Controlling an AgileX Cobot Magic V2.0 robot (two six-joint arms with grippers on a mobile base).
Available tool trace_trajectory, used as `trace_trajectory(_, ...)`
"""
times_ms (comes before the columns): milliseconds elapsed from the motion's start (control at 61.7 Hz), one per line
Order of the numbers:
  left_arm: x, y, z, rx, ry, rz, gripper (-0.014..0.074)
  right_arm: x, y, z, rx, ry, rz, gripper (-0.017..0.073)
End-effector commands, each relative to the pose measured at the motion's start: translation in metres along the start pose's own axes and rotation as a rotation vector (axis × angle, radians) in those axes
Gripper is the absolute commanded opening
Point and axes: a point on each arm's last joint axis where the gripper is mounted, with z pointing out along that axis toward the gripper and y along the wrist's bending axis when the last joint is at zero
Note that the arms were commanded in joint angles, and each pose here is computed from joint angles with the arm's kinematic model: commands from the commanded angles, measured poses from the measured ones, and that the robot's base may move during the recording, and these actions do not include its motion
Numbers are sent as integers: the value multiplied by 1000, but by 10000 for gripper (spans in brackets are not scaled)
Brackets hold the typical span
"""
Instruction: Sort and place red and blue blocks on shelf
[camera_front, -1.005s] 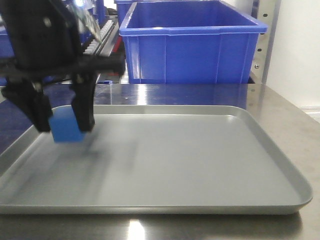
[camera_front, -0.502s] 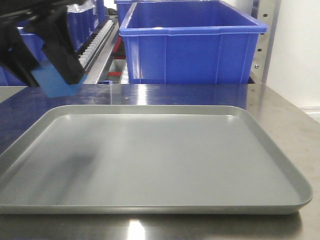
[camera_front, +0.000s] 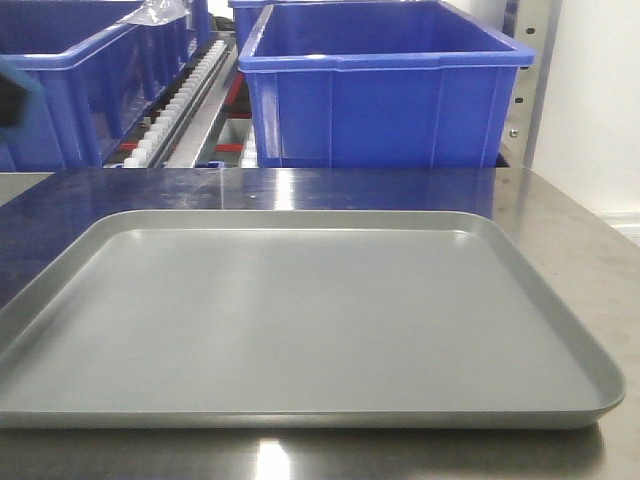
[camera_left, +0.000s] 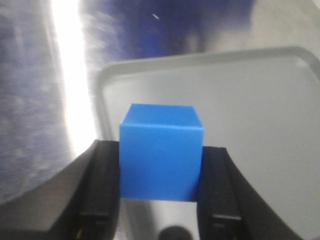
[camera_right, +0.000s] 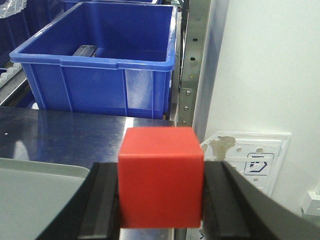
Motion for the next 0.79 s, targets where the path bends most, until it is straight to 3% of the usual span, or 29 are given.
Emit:
trace_trajectory(0,-10,7,-21,-36,-186,-8,122,-17,0,-2,8,-112,-12,121)
trace_trajectory(211,3,25,-56,-191,-331,97,122,-17,0,-2,8,-112,-12,121)
trace_trajectory(600,10,22,-110,-283,-603,111,123,-17,0,-2,8,-112,-12,121)
trace_trajectory(778,10,19,-122,-289,-686,119,124,-17,0,-2,8,-112,-12,121)
